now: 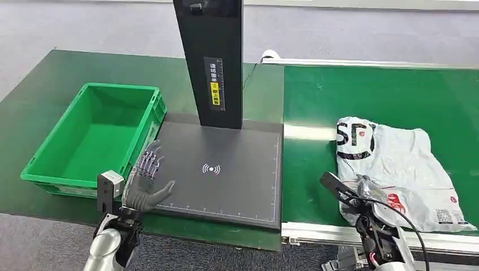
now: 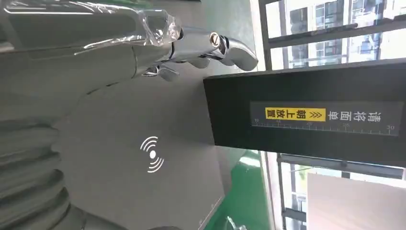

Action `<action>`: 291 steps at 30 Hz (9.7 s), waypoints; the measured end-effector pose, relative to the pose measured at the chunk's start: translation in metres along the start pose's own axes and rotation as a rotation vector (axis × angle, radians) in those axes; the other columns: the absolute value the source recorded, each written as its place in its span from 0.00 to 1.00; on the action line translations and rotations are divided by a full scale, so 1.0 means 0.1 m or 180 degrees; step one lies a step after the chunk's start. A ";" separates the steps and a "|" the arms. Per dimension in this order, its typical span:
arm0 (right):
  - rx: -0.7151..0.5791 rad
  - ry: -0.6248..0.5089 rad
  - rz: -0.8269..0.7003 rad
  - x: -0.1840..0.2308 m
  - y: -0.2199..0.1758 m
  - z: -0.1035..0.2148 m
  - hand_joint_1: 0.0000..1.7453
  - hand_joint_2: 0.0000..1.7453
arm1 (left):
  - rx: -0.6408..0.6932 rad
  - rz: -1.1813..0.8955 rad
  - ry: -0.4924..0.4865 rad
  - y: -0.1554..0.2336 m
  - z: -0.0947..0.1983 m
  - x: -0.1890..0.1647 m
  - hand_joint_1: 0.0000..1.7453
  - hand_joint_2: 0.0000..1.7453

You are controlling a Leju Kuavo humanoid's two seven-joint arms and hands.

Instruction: Moved the parcel from conveyor to table for the left to box.

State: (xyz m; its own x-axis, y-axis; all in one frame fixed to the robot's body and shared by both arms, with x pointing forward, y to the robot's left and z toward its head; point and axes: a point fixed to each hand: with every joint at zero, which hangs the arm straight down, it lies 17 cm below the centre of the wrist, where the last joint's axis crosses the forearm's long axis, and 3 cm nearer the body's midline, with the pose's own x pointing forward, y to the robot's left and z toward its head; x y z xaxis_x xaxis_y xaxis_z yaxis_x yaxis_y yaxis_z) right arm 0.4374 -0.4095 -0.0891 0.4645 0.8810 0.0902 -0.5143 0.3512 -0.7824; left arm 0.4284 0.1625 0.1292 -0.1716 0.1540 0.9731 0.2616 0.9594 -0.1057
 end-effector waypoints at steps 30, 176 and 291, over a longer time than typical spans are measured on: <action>-0.1258 -0.1902 -0.1873 1.80 -1.30 0.79 1.00 1.00 | 0.0270 0.0056 -0.0087 0.25 0.27 0.09 0.00 1.00; 0.1153 -0.4569 -0.2903 3.08 0.06 2.77 0.00 1.00 | -0.0494 -0.1415 -0.0650 -0.43 -0.19 0.24 0.00 1.00; 0.0662 -0.4117 -0.4318 2.62 -0.59 2.54 0.00 1.00 | -0.2174 -0.3529 0.0617 -1.13 -0.11 -1.24 1.00 1.00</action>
State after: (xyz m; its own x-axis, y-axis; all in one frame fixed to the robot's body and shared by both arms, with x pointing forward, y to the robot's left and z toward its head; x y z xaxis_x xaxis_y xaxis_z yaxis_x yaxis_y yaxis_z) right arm 0.4056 -0.1189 0.1371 -0.1290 -0.3602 0.9239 -0.4275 0.8609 0.2759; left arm 0.4304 0.0330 0.0230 -0.4811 -0.7235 0.4950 0.5051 0.2327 0.8311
